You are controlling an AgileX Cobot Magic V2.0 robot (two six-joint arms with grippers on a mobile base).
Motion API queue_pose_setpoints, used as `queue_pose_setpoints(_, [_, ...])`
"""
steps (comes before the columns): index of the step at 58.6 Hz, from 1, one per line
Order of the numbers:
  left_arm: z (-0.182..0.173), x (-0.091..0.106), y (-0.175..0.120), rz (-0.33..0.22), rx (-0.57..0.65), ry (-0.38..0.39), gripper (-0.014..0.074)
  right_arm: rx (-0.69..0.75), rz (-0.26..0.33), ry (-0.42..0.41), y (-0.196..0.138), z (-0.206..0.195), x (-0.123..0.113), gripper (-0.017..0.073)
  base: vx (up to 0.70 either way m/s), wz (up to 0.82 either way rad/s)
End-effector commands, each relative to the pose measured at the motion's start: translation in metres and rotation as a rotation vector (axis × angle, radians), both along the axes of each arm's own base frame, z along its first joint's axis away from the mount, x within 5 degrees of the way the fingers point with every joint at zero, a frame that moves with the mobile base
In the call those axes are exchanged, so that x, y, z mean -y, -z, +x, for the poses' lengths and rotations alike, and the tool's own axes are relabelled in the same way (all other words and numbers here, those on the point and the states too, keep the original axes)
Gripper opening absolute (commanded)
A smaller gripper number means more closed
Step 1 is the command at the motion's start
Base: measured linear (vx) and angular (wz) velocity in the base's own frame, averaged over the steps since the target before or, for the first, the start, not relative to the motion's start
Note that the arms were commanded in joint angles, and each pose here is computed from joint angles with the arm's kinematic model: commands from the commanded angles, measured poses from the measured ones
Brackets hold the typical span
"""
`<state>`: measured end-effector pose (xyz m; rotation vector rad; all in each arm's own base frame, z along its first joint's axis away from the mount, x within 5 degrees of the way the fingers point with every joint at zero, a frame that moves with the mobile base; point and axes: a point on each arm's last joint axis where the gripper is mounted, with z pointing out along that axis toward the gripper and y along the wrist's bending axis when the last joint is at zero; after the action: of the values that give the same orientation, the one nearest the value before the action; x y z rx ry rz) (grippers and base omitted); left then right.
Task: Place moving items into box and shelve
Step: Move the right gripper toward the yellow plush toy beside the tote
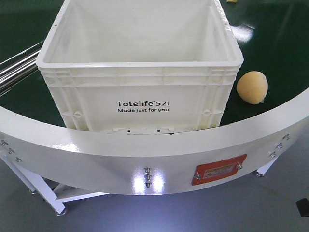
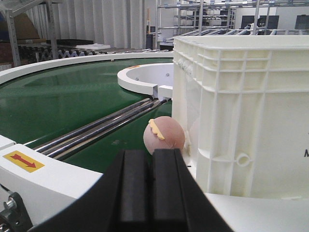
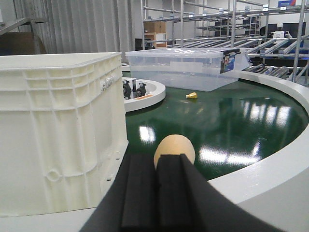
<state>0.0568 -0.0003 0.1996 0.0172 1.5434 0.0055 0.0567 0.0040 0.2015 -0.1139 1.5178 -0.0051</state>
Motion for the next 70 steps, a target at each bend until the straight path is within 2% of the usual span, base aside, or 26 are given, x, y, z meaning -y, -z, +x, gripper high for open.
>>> queue_pose_setpoints(1, [0.000, 0.001, 0.001, -0.012, 0.068, 0.013, -0.0022, 0.083, -0.002, -0.005, -0.003, -0.001, 0.000, -0.0015, 0.00, 0.00])
queue_pose_setpoints(39, [0.000, 0.001, 0.001, -0.012, 0.069, 0.013, -0.0022, 0.086, -0.001, -0.005, -0.003, -0.001, 0.000, -0.0015, 0.00, 0.00])
queue_pose_setpoints(47, [-0.001, 0.001, -0.006, -0.014, 0.126, 0.018, -0.0022, 0.112, 0.003, -0.007, -0.006, -0.002, -0.001, -0.0015, 0.00, 0.00])
queue_pose_setpoints(53, [-0.004, 0.001, -0.024, -0.030, 0.182, 0.020, -0.0022, 0.156, 0.016, -0.009, -0.017, -0.003, -0.001, -0.0015, 0.00, 0.00])
queue_pose_setpoints(61, [-0.017, 0.000, -0.070, -0.048, 0.260, 0.016, -0.0022, 0.169, 0.011, -0.001, -0.047, -0.011, 0.001, -0.0015, 0.00, 0.00])
queue_pose_setpoints(70, [-0.031, -0.001, -0.122, -0.048, 0.209, -0.001, -0.0022, 0.147, -0.018, 0.016, -0.091, -0.021, 0.003, -0.0015, 0.00, 0.00])
